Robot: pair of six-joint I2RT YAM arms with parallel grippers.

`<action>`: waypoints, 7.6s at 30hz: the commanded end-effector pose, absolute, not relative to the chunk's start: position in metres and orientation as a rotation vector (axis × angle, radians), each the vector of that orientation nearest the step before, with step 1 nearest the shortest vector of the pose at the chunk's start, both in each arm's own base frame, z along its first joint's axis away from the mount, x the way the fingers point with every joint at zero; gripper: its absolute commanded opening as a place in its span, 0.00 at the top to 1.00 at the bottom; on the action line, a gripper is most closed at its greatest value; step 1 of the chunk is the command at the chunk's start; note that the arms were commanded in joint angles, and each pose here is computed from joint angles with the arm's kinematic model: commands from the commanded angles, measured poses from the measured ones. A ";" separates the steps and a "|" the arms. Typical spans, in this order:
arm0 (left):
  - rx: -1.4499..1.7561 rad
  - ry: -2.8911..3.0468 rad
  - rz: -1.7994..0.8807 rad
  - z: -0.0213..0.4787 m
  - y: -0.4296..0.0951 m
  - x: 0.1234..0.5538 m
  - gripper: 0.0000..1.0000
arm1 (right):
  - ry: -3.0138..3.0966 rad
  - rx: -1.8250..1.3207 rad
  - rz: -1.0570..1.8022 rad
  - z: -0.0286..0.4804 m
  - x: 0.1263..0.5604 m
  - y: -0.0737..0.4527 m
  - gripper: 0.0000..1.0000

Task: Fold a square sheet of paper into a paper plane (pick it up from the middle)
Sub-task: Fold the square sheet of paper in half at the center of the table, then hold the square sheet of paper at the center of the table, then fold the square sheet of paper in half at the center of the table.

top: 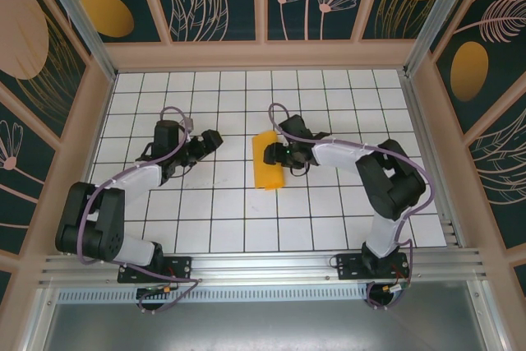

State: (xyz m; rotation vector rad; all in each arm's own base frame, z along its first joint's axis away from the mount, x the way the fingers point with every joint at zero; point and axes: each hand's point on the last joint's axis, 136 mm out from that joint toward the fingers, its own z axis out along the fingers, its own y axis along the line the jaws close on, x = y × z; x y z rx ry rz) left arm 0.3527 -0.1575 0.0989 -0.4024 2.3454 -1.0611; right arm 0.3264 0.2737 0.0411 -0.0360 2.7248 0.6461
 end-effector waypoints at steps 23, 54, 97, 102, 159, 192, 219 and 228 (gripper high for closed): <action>-0.249 2.392 -1.209 0.089 -0.254 0.356 0.38 | 2.789 0.025 0.543 0.021 0.320 0.235 0.47; -0.284 2.370 -1.204 0.087 -0.260 0.362 0.42 | 2.968 -0.037 0.435 -0.033 0.297 0.232 0.42; -0.257 2.481 -1.216 0.058 -0.283 0.365 0.60 | 3.060 -0.147 0.362 -0.069 0.274 0.232 0.39; -0.242 2.488 -1.228 0.057 -0.287 0.364 0.62 | 3.068 -0.158 0.342 -0.072 0.272 0.230 0.38; -0.207 2.727 -1.132 0.004 -0.306 0.343 0.83 | 3.128 -0.135 0.275 -0.086 0.262 0.222 0.37; -0.299 2.973 -0.693 -0.057 -0.268 0.319 0.88 | 2.928 -0.059 0.512 -0.001 0.301 0.249 0.36; -0.338 3.010 -0.603 -0.071 -0.264 0.313 0.91 | 2.839 -0.117 0.785 0.036 0.341 0.292 0.95; -0.369 3.023 -0.569 -0.075 -0.259 0.309 0.92 | 2.879 -0.137 0.765 0.015 0.336 0.280 0.96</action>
